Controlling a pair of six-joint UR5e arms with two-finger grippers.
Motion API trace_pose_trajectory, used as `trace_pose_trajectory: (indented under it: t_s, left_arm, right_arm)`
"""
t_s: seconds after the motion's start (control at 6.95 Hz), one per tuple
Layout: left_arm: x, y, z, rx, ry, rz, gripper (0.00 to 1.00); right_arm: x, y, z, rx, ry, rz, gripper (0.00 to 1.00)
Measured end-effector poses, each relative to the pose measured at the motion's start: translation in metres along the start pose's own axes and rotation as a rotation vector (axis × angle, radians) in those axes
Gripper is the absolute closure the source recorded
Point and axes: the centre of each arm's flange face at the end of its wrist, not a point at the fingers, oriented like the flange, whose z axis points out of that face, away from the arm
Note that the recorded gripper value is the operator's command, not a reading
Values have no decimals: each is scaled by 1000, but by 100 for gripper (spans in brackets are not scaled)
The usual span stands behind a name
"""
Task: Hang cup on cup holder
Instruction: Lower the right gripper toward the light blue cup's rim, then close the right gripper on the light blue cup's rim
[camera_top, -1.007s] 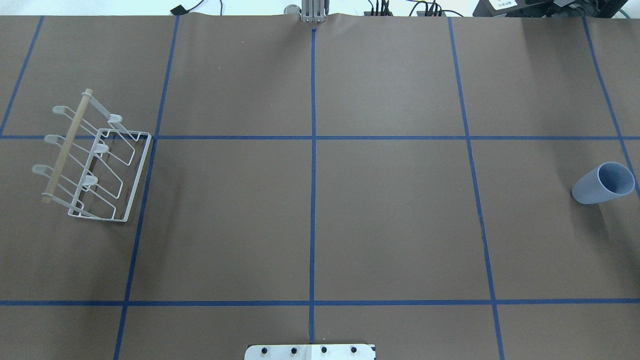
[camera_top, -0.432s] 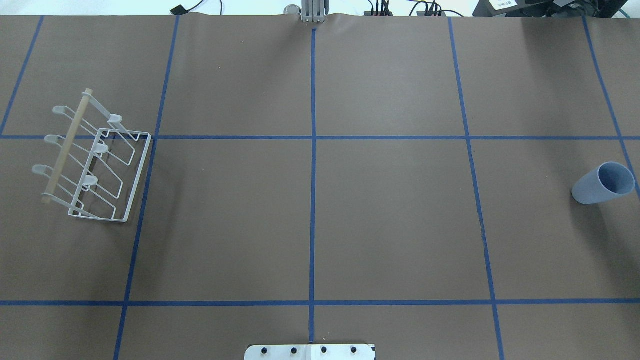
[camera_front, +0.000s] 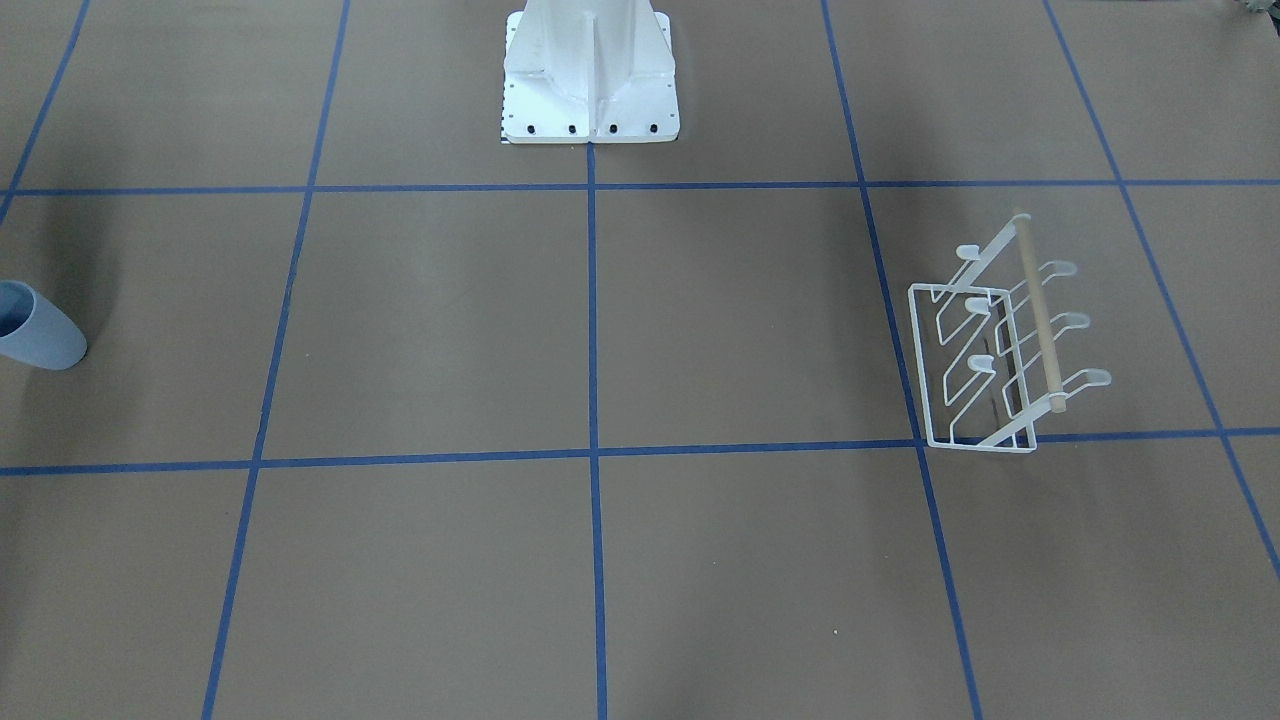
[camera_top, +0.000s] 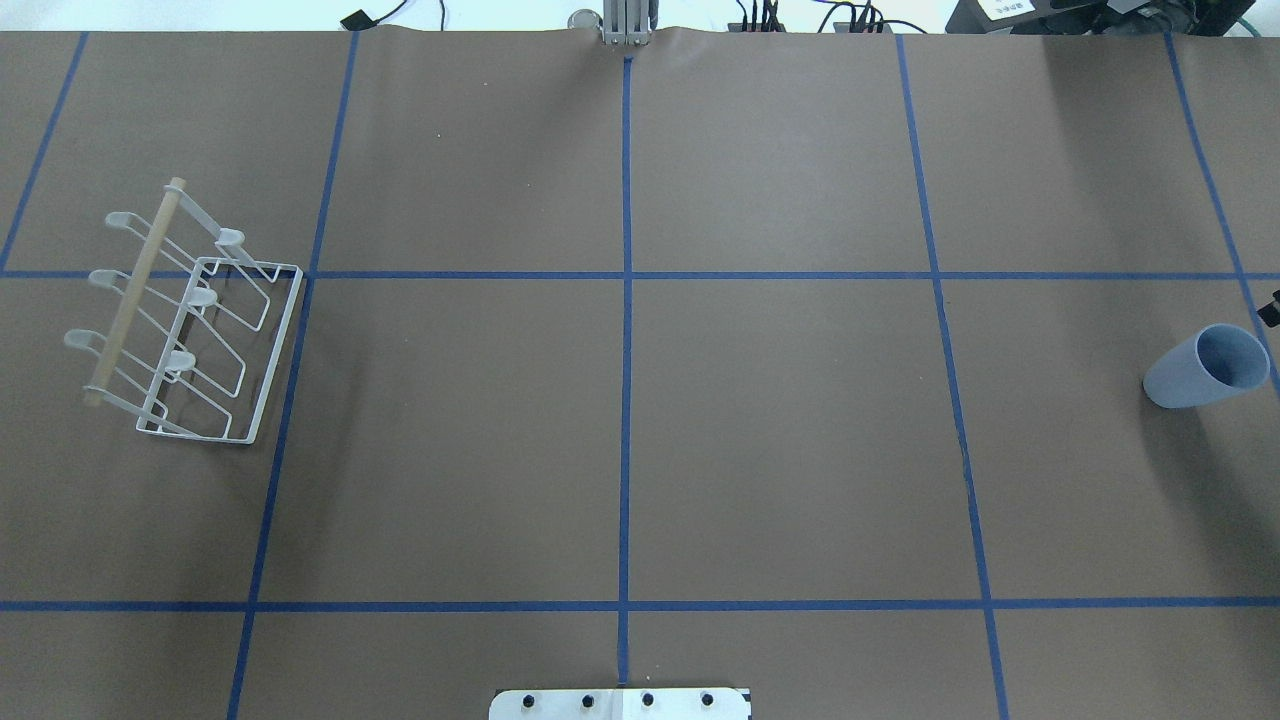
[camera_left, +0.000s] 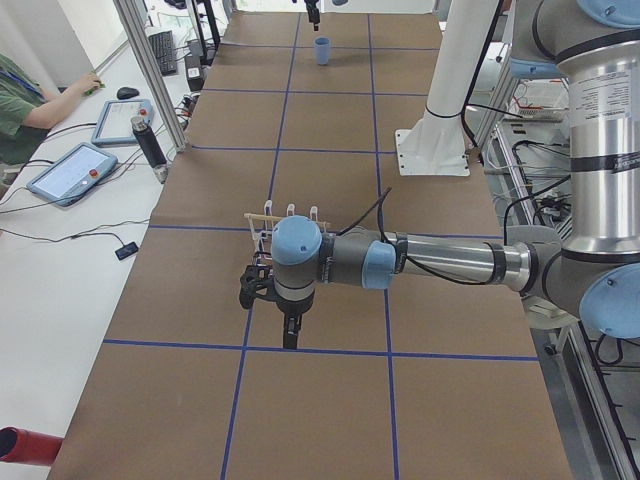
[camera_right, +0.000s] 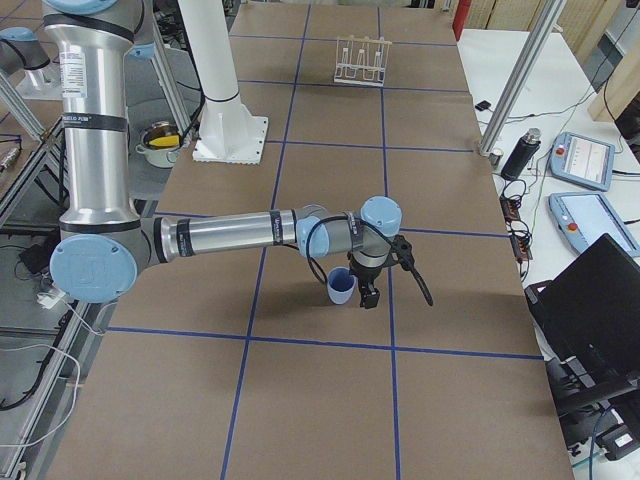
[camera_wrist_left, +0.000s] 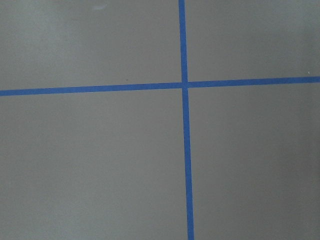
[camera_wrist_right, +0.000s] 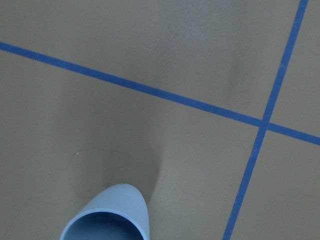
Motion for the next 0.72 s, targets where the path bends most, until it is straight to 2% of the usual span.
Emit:
trace_pose_trajectory:
  t_s: [0.43,0.58,0.72]
  left_arm:
    - [0,0,0,0,0,1,2]
    - [0,0,0,1,0,2,1]
    - [1,0,-1,2,0,3,2]
  right_arm:
    - [0,9,31,-51,-13,-5,0]
    - [-1,8,42,-74,-17,-8,3]
    - [-1,8,54,-96,-19,-9,99]
